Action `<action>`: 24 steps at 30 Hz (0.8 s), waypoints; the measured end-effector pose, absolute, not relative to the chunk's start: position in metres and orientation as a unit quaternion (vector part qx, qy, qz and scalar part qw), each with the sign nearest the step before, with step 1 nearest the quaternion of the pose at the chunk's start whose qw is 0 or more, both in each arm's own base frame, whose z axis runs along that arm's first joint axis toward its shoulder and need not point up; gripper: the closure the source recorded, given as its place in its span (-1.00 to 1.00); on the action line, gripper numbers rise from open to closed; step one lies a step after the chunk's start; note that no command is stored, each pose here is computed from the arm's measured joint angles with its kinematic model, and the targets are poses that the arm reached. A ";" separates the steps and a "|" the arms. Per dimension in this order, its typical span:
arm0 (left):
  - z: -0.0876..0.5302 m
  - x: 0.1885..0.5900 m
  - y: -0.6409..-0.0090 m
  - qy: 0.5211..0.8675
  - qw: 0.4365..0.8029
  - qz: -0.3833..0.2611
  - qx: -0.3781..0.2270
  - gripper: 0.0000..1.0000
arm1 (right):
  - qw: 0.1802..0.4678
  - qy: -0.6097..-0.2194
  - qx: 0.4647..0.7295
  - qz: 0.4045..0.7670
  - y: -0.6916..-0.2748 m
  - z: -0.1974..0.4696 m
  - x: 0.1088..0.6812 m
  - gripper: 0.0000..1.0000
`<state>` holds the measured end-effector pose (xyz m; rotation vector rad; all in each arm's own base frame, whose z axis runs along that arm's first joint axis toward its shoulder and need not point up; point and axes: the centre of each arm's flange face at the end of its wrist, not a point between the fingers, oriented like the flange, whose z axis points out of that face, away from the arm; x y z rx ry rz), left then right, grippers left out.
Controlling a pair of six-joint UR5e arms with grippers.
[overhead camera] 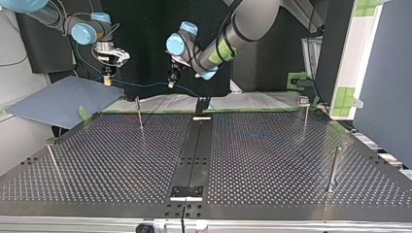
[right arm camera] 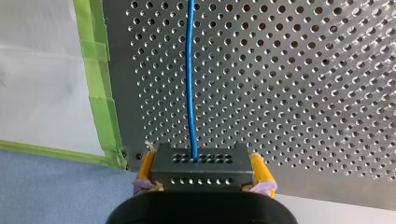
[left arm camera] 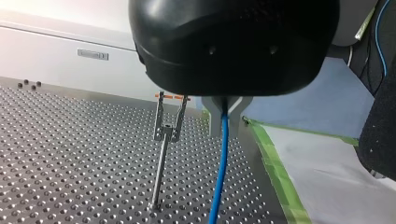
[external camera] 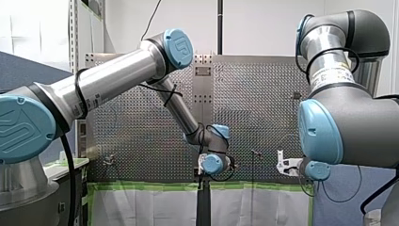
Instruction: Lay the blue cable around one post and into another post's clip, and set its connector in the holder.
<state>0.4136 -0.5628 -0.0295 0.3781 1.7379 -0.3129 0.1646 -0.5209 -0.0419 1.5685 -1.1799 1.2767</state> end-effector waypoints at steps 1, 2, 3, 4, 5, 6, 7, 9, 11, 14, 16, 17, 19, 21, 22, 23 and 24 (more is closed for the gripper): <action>-0.029 0.413 -0.563 0.755 0.619 -0.137 0.165 1.00 | 0.390 -0.464 0.617 0.502 -0.521 -0.042 0.164 1.00; -0.029 0.413 -0.563 0.755 0.619 -0.138 0.166 1.00 | 0.390 -0.464 0.617 0.502 -0.521 -0.042 0.164 1.00; -0.029 0.413 -0.564 0.755 0.619 -0.139 0.166 1.00 | 0.390 -0.464 0.617 0.501 -0.521 -0.042 0.164 1.00; -0.029 0.413 -0.565 0.754 0.620 -0.140 0.167 1.00 | 0.390 -0.464 0.618 0.501 -0.521 -0.042 0.164 1.00; -0.029 0.412 -0.565 0.753 0.620 -0.142 0.167 1.00 | 0.391 -0.464 0.618 0.501 -0.521 -0.042 0.164 1.00; -0.029 0.411 -0.566 0.752 0.621 -0.144 0.167 1.00 | 0.391 -0.464 0.618 0.500 -0.521 -0.042 0.164 1.00; -0.028 0.410 -0.568 0.751 0.622 -0.148 0.167 1.00 | 0.392 -0.464 0.618 0.500 -0.521 -0.042 0.163 1.00; -0.028 0.408 -0.572 0.748 0.623 -0.156 0.165 1.00 | 0.392 -0.464 0.617 0.500 -0.521 -0.042 0.162 1.00; -0.027 0.405 -0.576 0.744 0.626 -0.167 0.161 1.00 | 0.393 -0.464 0.617 0.499 -0.522 -0.042 0.161 1.00; -0.023 0.403 -0.584 0.737 0.632 -0.187 0.153 1.00 | 0.395 -0.466 0.615 0.499 -0.524 -0.041 0.158 1.00; -0.020 0.402 -0.590 0.731 0.636 -0.200 0.146 1.00 | 0.397 -0.466 0.614 0.499 -0.525 -0.040 0.156 1.00; -0.018 0.402 -0.593 0.728 0.638 -0.206 0.143 1.00 | 0.398 -0.467 0.612 0.499 -0.527 -0.040 0.154 1.00; -0.013 0.401 -0.600 0.723 0.641 -0.219 0.137 1.00 | 0.400 -0.467 0.611 0.500 -0.530 -0.038 0.152 1.00; -0.009 0.401 -0.606 0.719 0.643 -0.227 0.132 1.00 | 0.402 -0.467 0.608 0.501 -0.533 -0.037 0.150 1.00; -0.006 0.402 -0.610 0.717 0.645 -0.232 0.130 1.00 | 0.403 -0.467 0.607 0.501 -0.534 -0.036 0.149 1.00; -0.004 0.402 -0.612 0.716 0.645 -0.234 0.128 1.00 | 0.404 -0.468 0.605 0.502 -0.537 -0.035 0.148 1.00; -0.004 0.402 -0.613 0.715 0.646 -0.236 0.127 1.00 | 0.405 -0.469 0.603 0.502 -0.538 -0.035 0.147 1.00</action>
